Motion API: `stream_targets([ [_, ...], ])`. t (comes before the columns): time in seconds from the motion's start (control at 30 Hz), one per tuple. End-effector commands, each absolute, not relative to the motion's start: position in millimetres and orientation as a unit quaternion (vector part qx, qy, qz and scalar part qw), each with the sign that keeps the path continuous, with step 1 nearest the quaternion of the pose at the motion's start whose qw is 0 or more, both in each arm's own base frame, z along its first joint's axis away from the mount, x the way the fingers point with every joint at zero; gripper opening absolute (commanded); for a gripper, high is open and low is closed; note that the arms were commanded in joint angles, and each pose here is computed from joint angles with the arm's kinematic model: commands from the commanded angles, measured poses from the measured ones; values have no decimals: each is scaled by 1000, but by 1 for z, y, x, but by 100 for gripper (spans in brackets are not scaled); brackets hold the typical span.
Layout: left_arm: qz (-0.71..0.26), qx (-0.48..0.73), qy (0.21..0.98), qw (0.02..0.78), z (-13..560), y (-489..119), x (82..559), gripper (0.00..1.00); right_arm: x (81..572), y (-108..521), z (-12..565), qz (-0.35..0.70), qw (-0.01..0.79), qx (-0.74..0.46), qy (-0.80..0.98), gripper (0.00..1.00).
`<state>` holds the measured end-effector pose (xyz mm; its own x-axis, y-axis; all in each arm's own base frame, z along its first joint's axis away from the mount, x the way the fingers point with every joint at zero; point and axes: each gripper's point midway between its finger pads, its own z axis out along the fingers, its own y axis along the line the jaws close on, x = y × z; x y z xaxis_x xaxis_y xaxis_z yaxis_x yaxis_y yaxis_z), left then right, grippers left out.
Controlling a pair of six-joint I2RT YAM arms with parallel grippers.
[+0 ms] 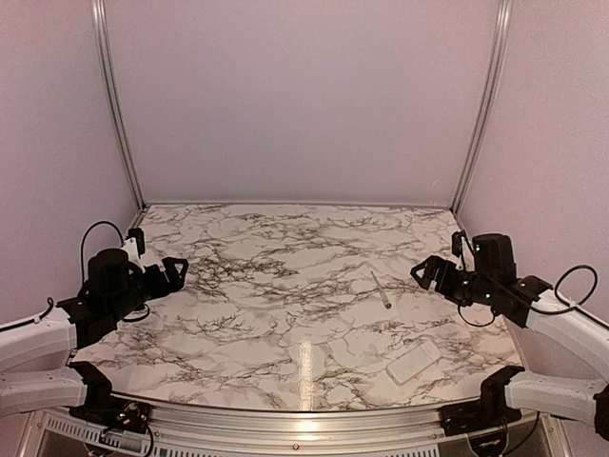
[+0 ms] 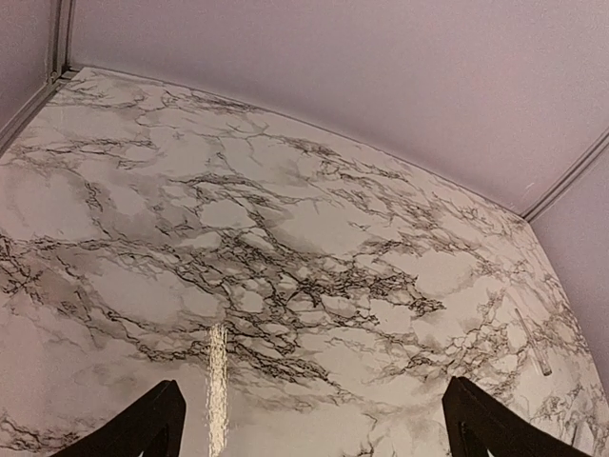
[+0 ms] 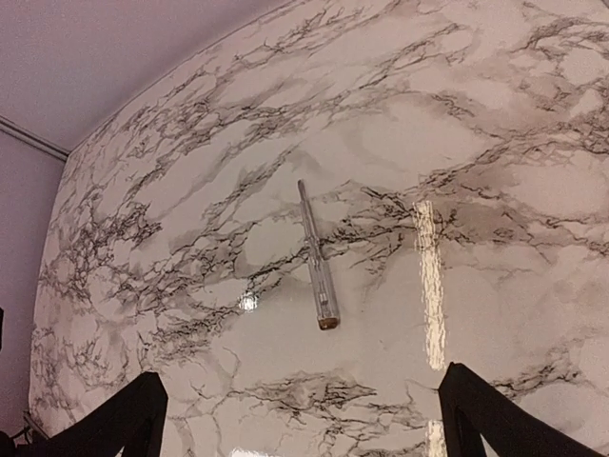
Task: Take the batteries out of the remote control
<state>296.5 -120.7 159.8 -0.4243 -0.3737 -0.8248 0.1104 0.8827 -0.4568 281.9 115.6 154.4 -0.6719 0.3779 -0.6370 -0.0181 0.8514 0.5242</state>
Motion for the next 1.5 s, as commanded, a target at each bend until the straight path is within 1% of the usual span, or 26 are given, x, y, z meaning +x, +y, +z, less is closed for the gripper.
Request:
stream_targets([
  [0.0,-243,-66,811,529,169,-146,300,99,259,113,137,198,347,121,909,98],
  [0.1,-255,-45,812,523,172,-173,298,99,257,115,135,178,336,124,917,98],
  [0.23,-250,-14,818,518,169,-204,293,99,244,118,118,165,281,142,935,98],
  [0.37,-257,4,821,510,168,-226,292,99,227,112,105,145,232,190,943,98],
  [0.57,-256,12,819,513,169,-233,290,99,196,95,83,107,166,261,945,98],
  [0.83,-256,16,821,511,168,-234,289,99,185,89,73,86,132,313,937,98],
  [1.0,-255,17,821,510,167,-235,289,99,183,102,58,110,106,315,937,98],
  [1.13,-255,18,821,510,167,-235,289,99,181,100,49,89,92,309,943,98],
  [1.47,-253,23,824,506,165,-238,290,99,186,96,49,69,98,309,944,99],
])
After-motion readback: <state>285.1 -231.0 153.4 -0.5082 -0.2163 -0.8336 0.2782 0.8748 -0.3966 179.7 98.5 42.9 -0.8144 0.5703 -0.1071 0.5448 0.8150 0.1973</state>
